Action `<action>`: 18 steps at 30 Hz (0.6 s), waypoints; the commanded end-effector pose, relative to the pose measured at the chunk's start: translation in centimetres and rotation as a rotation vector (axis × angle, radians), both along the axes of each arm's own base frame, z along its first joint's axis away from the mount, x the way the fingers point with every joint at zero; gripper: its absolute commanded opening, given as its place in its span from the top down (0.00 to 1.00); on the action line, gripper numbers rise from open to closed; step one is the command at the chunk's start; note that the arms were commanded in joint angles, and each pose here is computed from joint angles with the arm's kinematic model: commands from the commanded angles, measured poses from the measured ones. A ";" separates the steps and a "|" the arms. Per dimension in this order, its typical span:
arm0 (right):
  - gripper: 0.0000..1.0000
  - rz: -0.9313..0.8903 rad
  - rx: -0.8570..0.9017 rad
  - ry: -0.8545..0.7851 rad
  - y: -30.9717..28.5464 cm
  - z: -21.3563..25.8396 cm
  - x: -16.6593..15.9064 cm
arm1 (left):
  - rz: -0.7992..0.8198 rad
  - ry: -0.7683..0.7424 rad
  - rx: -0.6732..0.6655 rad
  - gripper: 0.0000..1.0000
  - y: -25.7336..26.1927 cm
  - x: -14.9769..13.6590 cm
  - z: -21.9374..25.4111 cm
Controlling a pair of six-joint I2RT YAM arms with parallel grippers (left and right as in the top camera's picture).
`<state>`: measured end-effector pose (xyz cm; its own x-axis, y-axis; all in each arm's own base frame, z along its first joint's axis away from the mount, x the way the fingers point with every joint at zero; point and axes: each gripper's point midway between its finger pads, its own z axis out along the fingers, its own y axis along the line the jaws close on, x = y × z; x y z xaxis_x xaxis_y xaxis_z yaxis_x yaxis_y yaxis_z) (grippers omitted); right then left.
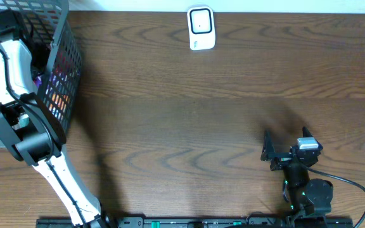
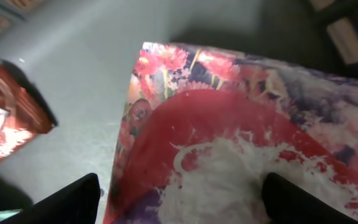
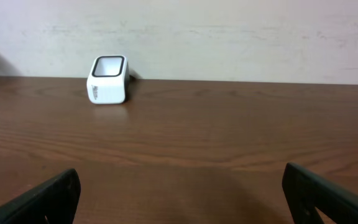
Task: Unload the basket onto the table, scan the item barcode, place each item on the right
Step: 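Reach the left gripper into the grey basket and grasp the purple-red pack, then lift the purple-red pack out and place it near the scanner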
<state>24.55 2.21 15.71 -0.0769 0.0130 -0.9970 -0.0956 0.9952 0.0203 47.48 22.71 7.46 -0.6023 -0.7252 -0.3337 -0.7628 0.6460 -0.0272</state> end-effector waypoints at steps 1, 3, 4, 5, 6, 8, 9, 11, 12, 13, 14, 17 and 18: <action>0.01 -0.010 0.010 0.002 -0.2 -0.1 0.0 | -0.025 0.053 -0.052 0.16 -0.8 -1.1 -2.5; 0.01 -0.010 0.010 0.002 -0.2 -0.1 0.0 | -0.024 0.066 -0.058 0.16 -1.0 -1.4 -3.0; 0.01 -0.010 0.010 0.002 -0.2 -0.1 0.0 | -0.024 0.071 -0.060 0.16 -1.0 -1.6 -3.2; 0.01 -0.010 0.010 0.002 -0.2 -0.1 0.0 | -0.024 0.077 -0.063 0.16 -1.1 -1.7 -3.5; 0.01 -0.010 0.010 0.002 -0.2 -0.1 0.0 | -0.024 0.083 -0.066 0.16 -1.2 -1.9 -3.8; 0.01 -0.010 0.010 0.002 -0.2 -0.1 0.0 | -0.024 0.094 -0.071 0.26 -1.3 -2.2 -4.3; 0.01 -0.010 0.010 0.002 -0.2 -0.1 0.0 | -0.024 0.099 -0.073 0.48 -1.4 -2.4 -4.4; 0.01 -0.010 0.010 0.002 -0.2 -0.1 0.0 | -0.024 0.103 -0.075 0.80 -1.4 -2.5 -4.5; 0.01 -0.010 0.010 0.002 -0.2 -0.1 0.0 | -0.024 0.102 -0.074 0.92 -1.4 -2.5 -4.5; 0.01 -0.010 0.010 0.002 -0.2 -0.1 0.0 | -0.024 0.101 -0.074 0.92 -1.4 -2.4 -4.4; 0.01 -0.010 0.010 0.002 -0.2 -0.1 0.0 | -0.023 0.099 -0.073 0.93 -1.4 -2.5 -4.1; 0.01 -0.010 0.010 0.002 -0.2 -0.1 0.0 | -0.018 0.075 -0.063 0.93 -1.1 -2.5 -2.3; 0.01 -0.010 0.010 0.002 -0.2 -0.1 0.0 | -0.014 0.051 -0.052 0.93 -0.9 -2.5 -1.1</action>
<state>24.54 2.21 15.71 -0.0769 0.0130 -0.9970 -0.0960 0.9952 0.0204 45.97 21.62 4.98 -0.6325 -0.7277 -0.2652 -0.7509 0.6601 -0.0203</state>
